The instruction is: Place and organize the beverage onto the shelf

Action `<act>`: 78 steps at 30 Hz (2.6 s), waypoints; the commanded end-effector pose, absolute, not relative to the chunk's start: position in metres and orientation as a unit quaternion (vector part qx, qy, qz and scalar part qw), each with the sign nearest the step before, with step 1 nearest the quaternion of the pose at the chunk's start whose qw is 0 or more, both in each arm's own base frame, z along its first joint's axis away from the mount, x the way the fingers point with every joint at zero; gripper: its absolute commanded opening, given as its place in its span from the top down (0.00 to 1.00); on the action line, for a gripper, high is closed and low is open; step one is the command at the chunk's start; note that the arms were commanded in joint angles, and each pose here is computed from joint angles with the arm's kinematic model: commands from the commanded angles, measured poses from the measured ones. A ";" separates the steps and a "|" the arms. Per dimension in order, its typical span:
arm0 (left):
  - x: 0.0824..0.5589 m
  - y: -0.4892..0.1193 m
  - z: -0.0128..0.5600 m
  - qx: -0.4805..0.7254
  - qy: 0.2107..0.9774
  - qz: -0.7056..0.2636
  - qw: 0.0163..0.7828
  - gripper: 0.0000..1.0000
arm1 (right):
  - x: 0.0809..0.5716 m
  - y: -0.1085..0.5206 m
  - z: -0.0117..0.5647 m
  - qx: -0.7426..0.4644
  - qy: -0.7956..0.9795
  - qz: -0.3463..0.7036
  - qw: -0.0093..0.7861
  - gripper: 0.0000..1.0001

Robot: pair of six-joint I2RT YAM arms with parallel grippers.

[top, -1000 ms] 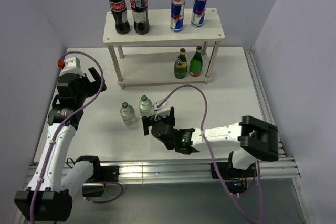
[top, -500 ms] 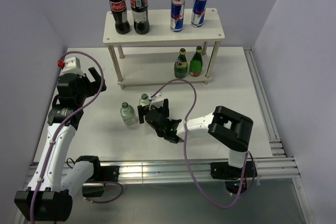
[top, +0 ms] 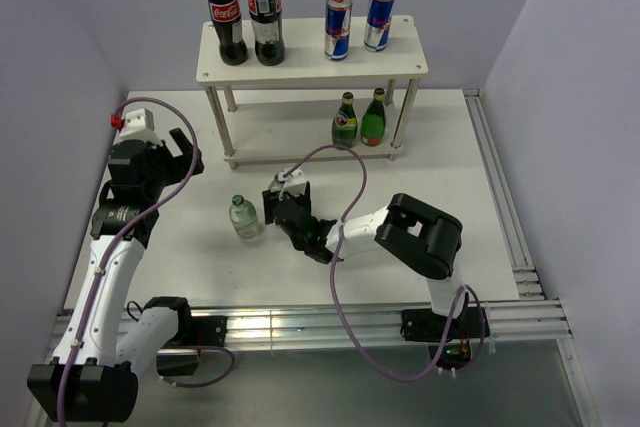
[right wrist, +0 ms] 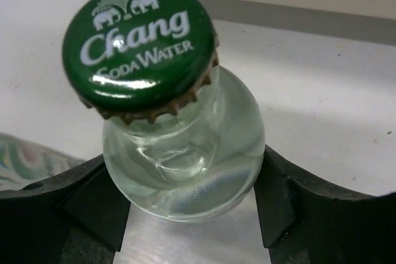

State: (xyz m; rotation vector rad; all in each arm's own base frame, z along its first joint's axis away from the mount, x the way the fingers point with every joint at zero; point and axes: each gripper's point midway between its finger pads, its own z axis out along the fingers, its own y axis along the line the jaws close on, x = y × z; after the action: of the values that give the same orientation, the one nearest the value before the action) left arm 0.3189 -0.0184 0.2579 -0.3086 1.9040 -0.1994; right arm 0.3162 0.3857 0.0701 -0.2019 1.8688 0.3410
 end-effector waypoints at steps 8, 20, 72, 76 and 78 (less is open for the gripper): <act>0.311 -0.046 0.306 -0.170 0.763 -0.092 0.617 0.01 | 0.344 0.373 0.084 -0.047 0.784 0.155 0.600 1.00; 0.253 -0.123 0.239 -0.174 0.779 -0.104 0.594 0.01 | 0.328 0.328 0.098 -0.017 0.784 0.135 0.606 1.00; 0.319 -0.155 0.066 -0.163 0.799 0.041 0.577 0.40 | 0.295 0.262 0.102 0.050 0.784 0.142 0.602 1.00; 0.326 -0.155 0.064 -0.160 0.800 0.052 0.576 0.92 | 0.291 0.255 0.100 0.054 0.784 0.141 0.602 1.00; 0.329 -0.159 0.067 -0.157 0.801 0.054 0.576 1.00 | 0.290 0.252 0.101 0.058 0.783 0.140 0.603 1.00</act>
State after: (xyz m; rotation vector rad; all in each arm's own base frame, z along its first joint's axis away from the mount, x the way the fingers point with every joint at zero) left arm 0.3171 -0.1443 0.0553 -0.3729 1.8913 0.1672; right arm 0.2804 0.2559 0.0676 -0.0093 1.9186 0.2624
